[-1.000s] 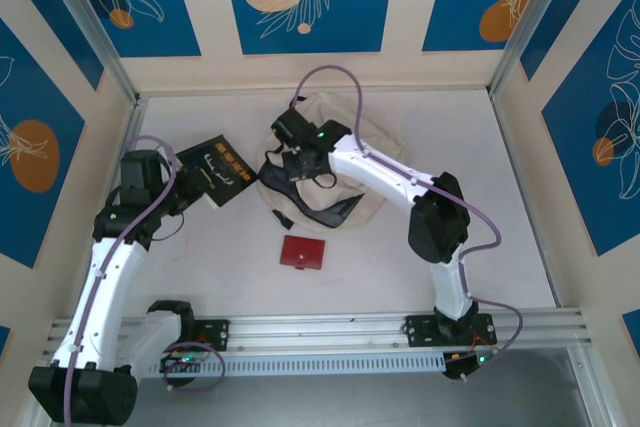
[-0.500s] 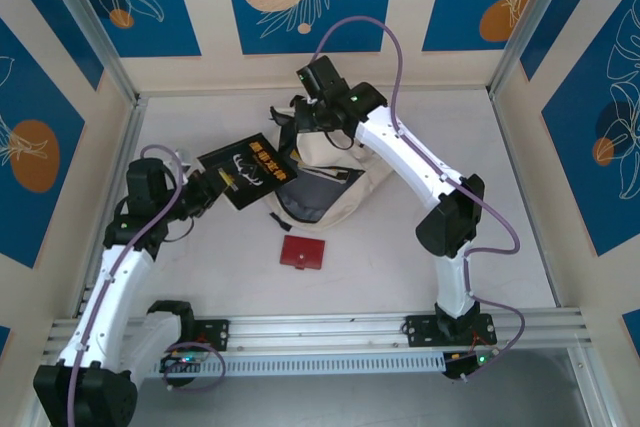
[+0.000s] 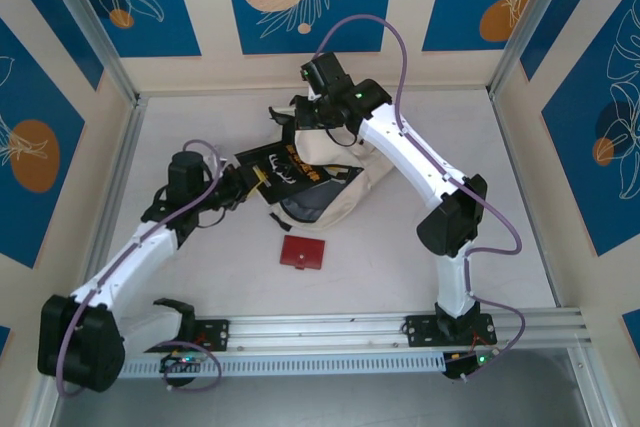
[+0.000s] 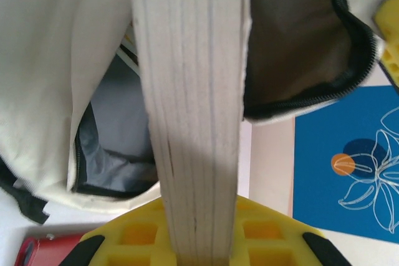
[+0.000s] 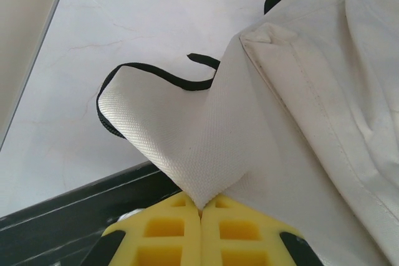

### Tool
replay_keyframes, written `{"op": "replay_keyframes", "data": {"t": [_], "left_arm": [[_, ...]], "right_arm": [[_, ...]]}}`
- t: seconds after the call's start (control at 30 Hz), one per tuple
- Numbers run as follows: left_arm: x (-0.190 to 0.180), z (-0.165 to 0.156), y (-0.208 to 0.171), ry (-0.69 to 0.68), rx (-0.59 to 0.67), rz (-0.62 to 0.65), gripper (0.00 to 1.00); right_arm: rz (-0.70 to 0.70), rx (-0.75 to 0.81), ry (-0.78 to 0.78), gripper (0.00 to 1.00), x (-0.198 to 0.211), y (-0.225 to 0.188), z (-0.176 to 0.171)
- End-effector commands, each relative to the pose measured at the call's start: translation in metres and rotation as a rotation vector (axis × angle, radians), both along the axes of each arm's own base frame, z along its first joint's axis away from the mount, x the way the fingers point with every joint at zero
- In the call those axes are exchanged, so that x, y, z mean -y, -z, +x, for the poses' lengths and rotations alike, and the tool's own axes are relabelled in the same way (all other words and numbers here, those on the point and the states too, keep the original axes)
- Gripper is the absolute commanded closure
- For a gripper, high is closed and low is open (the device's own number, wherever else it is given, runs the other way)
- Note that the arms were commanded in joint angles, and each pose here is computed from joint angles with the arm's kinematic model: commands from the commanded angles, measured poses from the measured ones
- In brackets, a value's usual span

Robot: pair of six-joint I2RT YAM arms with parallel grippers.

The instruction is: Pack the student bag

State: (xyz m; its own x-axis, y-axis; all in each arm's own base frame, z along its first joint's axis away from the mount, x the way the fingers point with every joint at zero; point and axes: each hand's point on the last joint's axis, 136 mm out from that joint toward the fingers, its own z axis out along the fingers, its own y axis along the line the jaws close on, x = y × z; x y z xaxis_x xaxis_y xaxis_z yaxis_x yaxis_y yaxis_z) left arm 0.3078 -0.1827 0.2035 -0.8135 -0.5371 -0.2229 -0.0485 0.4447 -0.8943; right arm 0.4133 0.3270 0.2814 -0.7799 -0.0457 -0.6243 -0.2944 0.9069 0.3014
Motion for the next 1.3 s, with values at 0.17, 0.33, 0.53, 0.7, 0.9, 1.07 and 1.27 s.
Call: {"op": "replay_keyframes", "data": {"t": [0.17, 0.33, 0.53, 0.7, 0.9, 1.07, 1.27], "left_arm": [[0.027, 0.059, -0.05, -0.103, 0.222, -0.097, 1.0], [0.033, 0.074, -0.052, -0.141, 0.212, -0.147, 1.0], [0.031, 0.067, -0.061, -0.145, 0.225, -0.115, 1.0], [0.029, 0.06, -0.07, -0.143, 0.244, -0.122, 1.0], [0.047, 0.072, -0.064, -0.121, 0.219, -0.179, 1.0], [0.06, 0.084, -0.055, -0.114, 0.203, -0.19, 1.0], [0.063, 0.084, -0.06, -0.113, 0.216, -0.178, 1.0]], "right_arm": [[0.148, 0.067, -0.017, 1.0, -0.002, -0.048, -0.011], [0.153, 0.057, -0.008, 1.0, 0.001, -0.044, -0.013], [0.157, 0.051, -0.002, 1.0, 0.004, -0.043, -0.012], [0.167, 0.053, 0.002, 1.0, 0.006, -0.044, -0.011], [0.178, 0.058, 0.003, 1.0, 0.007, -0.048, -0.011], [0.178, 0.056, 0.011, 1.0, 0.01, -0.049, -0.011], [0.184, 0.061, 0.015, 1.0, 0.012, -0.052, -0.01]]}}
